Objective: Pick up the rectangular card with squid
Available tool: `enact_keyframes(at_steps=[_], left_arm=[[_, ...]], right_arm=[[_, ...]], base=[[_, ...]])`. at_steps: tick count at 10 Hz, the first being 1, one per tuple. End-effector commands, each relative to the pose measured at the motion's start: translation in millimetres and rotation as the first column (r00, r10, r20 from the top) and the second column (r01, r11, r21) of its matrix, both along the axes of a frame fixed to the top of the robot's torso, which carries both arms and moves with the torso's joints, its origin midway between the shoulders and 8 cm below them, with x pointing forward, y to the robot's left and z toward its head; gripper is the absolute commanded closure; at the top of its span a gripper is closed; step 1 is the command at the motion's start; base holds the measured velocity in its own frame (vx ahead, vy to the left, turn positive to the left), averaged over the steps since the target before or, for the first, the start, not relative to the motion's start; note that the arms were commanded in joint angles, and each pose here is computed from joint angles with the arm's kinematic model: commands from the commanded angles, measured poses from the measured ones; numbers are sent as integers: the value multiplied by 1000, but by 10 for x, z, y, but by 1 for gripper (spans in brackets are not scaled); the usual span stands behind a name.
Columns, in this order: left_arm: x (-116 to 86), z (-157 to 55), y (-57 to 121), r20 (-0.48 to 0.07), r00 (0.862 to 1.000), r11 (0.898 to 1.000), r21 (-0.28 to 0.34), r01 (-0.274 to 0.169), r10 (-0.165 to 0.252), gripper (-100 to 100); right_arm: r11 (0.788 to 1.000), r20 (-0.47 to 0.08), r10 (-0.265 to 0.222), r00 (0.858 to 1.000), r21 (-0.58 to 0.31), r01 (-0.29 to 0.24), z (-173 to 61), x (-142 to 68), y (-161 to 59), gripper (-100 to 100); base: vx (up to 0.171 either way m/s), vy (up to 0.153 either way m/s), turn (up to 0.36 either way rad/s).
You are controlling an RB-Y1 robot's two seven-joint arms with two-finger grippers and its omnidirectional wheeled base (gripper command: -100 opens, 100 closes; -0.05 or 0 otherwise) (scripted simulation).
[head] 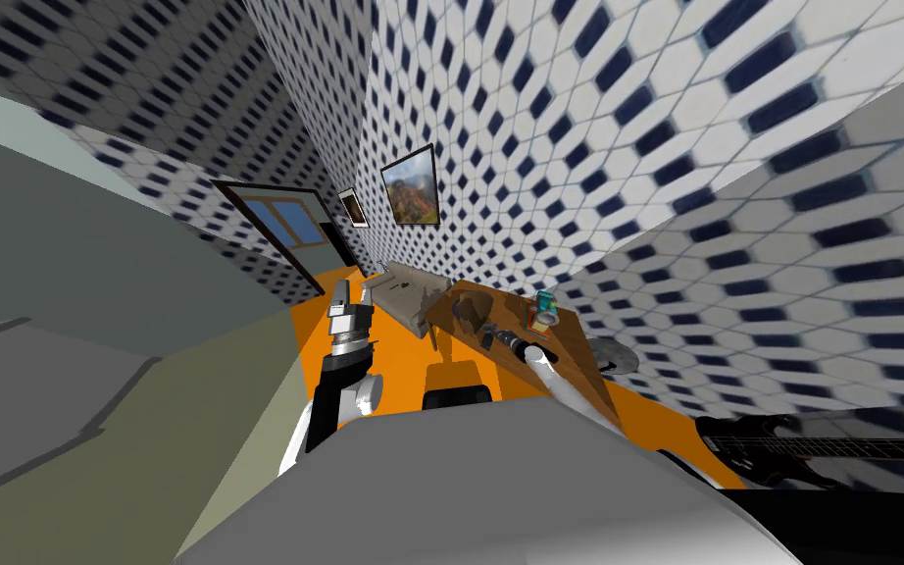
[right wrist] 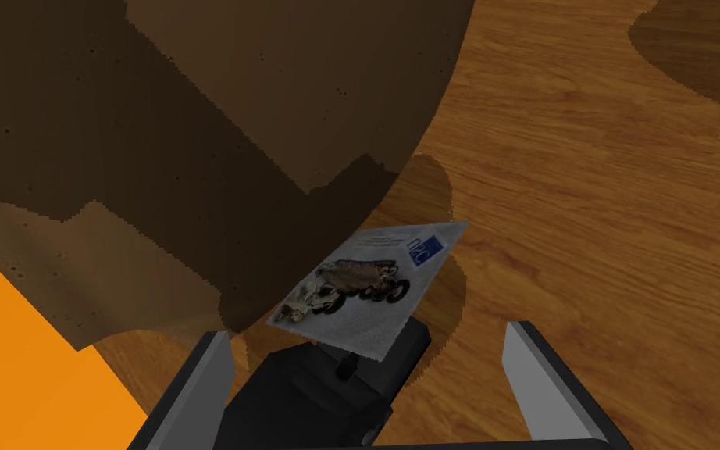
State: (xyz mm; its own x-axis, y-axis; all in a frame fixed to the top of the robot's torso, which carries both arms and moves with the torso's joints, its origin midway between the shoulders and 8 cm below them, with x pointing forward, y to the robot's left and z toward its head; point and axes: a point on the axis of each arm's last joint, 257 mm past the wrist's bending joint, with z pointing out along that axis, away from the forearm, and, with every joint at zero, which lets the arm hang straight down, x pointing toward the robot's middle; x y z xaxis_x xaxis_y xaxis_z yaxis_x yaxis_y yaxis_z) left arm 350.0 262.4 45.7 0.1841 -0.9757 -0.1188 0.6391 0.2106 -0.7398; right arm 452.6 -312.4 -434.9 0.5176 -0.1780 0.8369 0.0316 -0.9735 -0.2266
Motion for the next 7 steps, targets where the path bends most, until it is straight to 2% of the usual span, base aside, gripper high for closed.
enact_keyframes(at_steps=[1,2,3,4,5,6,7], left_arm=[[0,0,0,0,1000,1000,0,0,0,0],[0,1,-1,0,1000,1000,0,0,0,0],[0,0,0,0,1000,1000,0,0,0,0],[0,0,0,0,1000,1000,0,0,0,0],[0,1,-1,0,1000,1000,0,0,0,0],[0,0,0,0,1000,1000,0,0,0,0],[0,0,0,0,1000,1000,0,0,0,0]], right_arm=[[998,-40,-4,999,56,7,-76,5,-29,-100],[997,-59,-21,998,71,26,-154,-44,-69,-100],[995,-60,-30,998,90,36,-150,-43,-66,-100],[988,-96,-36,995,147,50,-204,-45,-79,-100],[983,-115,-55,992,165,74,-275,-94,-119,-100],[979,-114,-63,991,184,83,-262,-86,-113,-100],[967,-156,-71,985,233,107,-333,-109,-147,-100]], base=[[-46,-64,341],[-50,-77,183],[-30,-38,-45],[-57,-62,311],[-58,-77,188],[-25,-34,-19],[-48,-61,294]])
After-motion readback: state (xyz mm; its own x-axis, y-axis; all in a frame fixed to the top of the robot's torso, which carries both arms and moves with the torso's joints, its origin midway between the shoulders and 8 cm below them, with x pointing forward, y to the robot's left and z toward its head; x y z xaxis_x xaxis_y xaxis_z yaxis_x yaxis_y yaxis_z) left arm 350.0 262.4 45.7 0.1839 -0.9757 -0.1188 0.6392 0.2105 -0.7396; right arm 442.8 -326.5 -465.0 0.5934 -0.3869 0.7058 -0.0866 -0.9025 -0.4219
